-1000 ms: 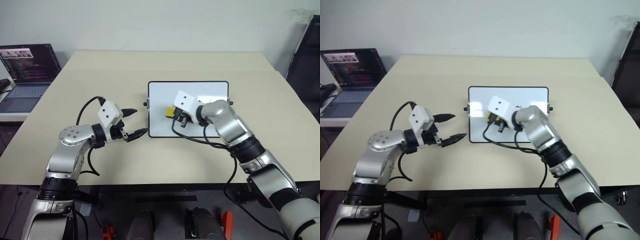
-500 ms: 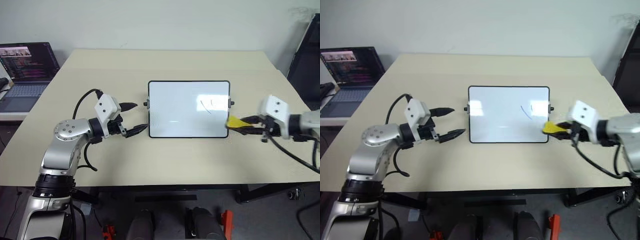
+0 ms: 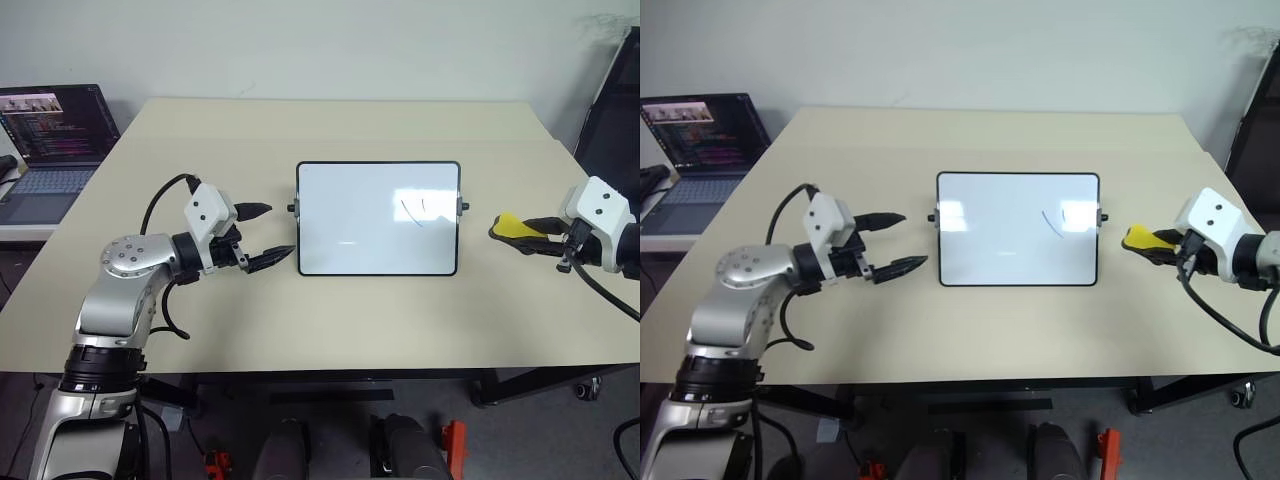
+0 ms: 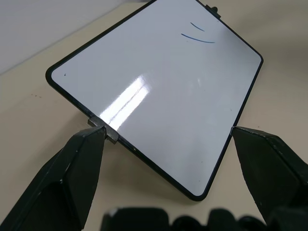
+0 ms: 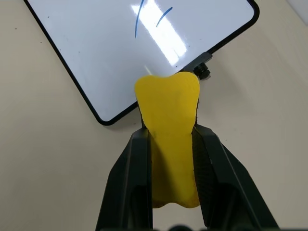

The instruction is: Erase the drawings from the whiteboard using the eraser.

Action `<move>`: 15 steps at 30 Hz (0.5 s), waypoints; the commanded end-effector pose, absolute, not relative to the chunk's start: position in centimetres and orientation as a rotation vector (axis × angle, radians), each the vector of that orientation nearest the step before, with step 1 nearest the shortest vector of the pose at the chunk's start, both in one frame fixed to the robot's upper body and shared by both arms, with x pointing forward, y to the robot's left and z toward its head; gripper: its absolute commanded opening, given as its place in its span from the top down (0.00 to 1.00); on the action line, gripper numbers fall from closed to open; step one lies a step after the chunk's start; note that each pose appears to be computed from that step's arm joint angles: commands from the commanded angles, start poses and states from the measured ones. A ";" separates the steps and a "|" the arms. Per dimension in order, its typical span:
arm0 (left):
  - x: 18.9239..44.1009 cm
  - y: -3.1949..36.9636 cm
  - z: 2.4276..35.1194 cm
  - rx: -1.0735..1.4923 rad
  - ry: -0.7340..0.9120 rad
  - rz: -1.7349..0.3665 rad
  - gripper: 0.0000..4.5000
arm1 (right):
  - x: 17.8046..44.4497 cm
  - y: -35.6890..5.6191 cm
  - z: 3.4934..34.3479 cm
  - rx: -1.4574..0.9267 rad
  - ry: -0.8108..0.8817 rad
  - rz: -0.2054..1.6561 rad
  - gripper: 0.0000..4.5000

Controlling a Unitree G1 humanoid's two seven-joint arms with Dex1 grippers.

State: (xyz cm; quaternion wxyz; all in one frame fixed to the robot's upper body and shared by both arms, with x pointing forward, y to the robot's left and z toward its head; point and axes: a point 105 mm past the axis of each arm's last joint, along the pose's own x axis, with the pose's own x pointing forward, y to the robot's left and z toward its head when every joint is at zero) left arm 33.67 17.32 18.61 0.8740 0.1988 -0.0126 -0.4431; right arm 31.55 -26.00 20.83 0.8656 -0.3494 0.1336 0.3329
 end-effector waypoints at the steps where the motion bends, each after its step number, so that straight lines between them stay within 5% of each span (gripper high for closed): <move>1: 33.5 17.7 20.3 0.434 -0.081 -0.906 0.00 | 31.8 -25.6 22.6 -0.753 0.211 0.692 0.82; 15: 33.6 17.8 20.5 0.441 -0.084 -0.899 0.00 | 33.2 -23.8 24.0 -0.717 0.106 0.697 0.82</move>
